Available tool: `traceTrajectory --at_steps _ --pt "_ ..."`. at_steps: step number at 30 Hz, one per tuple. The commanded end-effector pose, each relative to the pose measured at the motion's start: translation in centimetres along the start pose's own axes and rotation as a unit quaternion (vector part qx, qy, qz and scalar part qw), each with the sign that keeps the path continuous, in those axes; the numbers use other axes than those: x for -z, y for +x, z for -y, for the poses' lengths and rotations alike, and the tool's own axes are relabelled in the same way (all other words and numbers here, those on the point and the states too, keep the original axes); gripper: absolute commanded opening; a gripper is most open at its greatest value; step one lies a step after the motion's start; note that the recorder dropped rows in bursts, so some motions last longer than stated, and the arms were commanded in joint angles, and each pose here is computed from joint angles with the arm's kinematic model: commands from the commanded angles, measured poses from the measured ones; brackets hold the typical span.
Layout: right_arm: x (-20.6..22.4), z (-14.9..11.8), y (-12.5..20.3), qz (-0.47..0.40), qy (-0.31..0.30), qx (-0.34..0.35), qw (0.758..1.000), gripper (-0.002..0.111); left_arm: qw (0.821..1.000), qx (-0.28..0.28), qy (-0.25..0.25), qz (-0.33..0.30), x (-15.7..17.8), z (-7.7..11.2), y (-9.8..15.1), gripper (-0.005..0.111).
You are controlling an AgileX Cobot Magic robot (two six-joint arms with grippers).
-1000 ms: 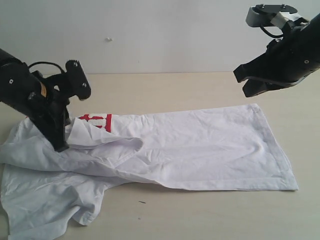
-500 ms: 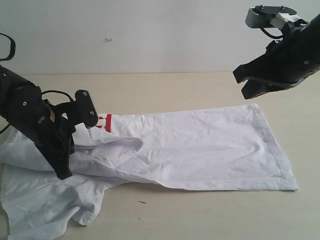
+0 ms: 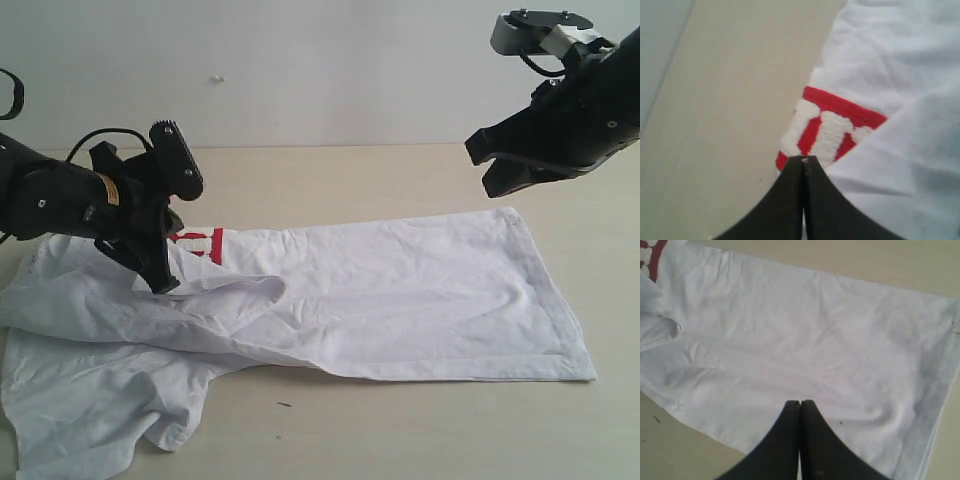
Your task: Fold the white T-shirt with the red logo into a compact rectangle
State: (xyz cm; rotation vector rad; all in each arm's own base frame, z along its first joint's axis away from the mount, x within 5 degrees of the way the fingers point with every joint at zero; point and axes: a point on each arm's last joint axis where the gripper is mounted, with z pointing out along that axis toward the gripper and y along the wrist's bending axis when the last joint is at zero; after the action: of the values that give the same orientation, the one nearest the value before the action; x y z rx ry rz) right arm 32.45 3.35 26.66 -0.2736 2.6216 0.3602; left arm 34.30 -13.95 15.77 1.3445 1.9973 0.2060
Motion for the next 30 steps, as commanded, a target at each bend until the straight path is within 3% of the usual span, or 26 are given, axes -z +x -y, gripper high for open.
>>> traceTrajectory --at_steps 1,4,11,17,21,24,30 --pt "0.4 -0.2 -0.2 0.008 -0.001 0.007 1.0 0.0 0.999 0.026 -0.024 0.026 0.2 -1.3 -1.0 0.0" --pt "0.4 -0.2 -0.2 0.008 -0.001 0.007 1.0 0.0 0.997 0.065 -0.026 0.025 1.1 -1.7 -1.2 0.0" --pt "0.4 -0.2 -0.1 0.003 -0.003 0.007 1.0 0.0 0.997 0.067 -0.007 -0.029 5.0 -2.0 -1.2 0.0" --pt "0.4 -0.4 0.0 -0.001 -0.014 0.0 1.0 0.0 0.996 0.071 0.021 -0.047 8.5 -0.3 -0.2 0.0" --pt "0.4 -0.6 0.0 -0.001 -0.022 -0.007 1.0 0.0 0.992 0.061 0.072 -0.08 8.1 1.9 1.3 0.0" --pt "0.4 -0.8 -0.1 0.004 -0.033 -0.002 0.999 0.0 0.984 -0.004 0.132 -0.123 6.3 3.9 2.2 0.0" --pt "0.4 -0.8 -0.1 0.005 -0.033 -0.002 0.999 0.0 0.985 -0.025 0.122 -0.118 1.6 4.1 2.6 0.0"
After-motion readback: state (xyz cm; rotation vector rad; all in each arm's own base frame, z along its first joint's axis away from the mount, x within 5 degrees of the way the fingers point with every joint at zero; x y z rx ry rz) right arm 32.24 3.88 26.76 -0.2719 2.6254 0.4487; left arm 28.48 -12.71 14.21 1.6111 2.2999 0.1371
